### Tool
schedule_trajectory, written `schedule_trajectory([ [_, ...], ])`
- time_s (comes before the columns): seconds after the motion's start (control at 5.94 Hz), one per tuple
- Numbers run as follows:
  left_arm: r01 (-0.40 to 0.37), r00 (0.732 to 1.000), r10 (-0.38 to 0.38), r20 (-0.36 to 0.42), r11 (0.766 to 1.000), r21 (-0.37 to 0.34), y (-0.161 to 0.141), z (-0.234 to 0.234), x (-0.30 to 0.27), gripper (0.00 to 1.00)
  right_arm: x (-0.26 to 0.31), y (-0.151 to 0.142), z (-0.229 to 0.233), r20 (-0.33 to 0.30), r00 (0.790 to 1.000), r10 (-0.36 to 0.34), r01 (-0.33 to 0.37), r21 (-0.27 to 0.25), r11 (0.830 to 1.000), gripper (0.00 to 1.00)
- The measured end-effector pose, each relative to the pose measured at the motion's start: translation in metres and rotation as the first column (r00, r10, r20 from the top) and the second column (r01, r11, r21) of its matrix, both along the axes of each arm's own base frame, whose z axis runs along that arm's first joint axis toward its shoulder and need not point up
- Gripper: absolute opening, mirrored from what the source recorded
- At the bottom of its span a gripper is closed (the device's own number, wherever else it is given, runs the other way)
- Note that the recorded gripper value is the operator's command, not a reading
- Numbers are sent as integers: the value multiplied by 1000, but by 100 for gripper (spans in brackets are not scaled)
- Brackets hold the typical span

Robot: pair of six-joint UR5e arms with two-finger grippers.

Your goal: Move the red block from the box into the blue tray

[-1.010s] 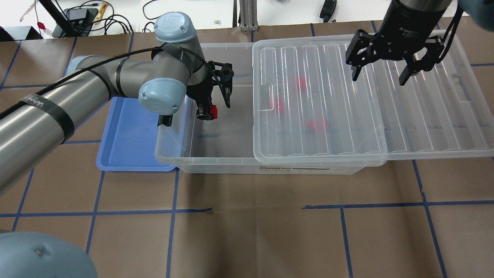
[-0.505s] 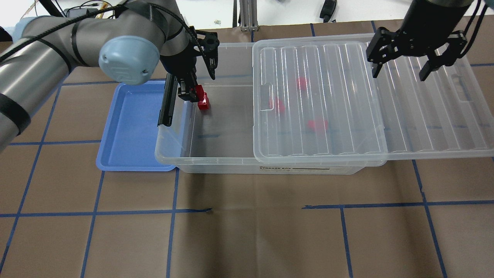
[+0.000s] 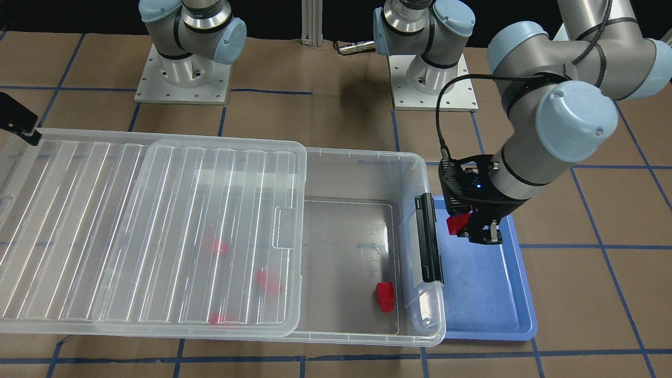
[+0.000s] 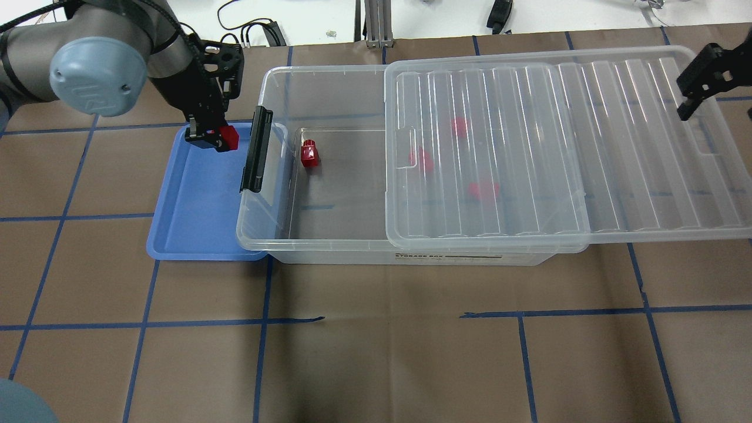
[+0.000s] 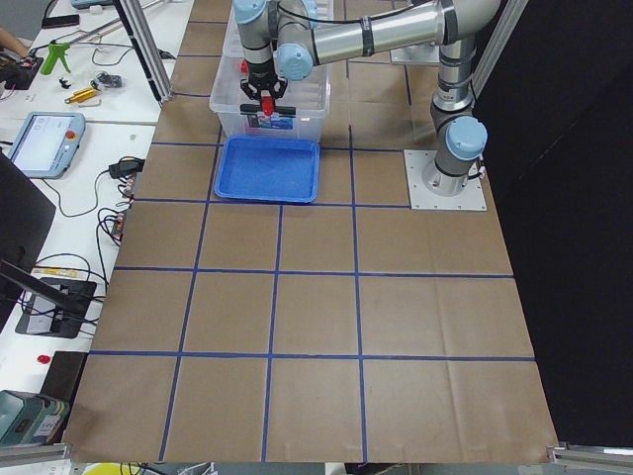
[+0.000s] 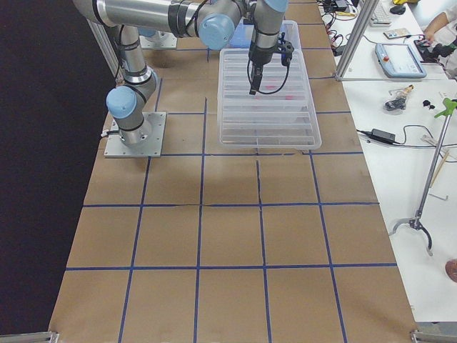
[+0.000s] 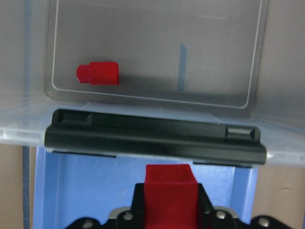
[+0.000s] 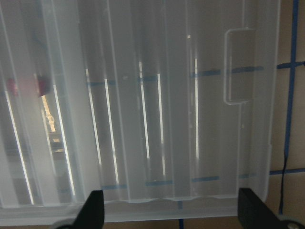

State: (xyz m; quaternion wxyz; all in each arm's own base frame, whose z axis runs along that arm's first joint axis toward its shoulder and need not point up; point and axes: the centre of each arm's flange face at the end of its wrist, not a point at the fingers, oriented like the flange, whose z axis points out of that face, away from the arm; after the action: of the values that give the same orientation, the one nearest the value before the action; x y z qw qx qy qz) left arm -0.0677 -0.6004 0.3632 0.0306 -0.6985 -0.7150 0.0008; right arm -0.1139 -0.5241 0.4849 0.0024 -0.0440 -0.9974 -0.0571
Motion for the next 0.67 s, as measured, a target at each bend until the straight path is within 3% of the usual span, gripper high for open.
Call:
schedule_trajectory([
  [0.34, 61, 998, -61, 0, 998, -32, 10, -60, 50, 16, -100, -10, -36, -37, 998, 43, -43, -11, 999, 100],
  [0.67, 86, 996, -86, -1, 995, -48, 27, -114, 64, 18, -155, -18, -82, -28, 999, 44, -43, 15, 999, 100],
])
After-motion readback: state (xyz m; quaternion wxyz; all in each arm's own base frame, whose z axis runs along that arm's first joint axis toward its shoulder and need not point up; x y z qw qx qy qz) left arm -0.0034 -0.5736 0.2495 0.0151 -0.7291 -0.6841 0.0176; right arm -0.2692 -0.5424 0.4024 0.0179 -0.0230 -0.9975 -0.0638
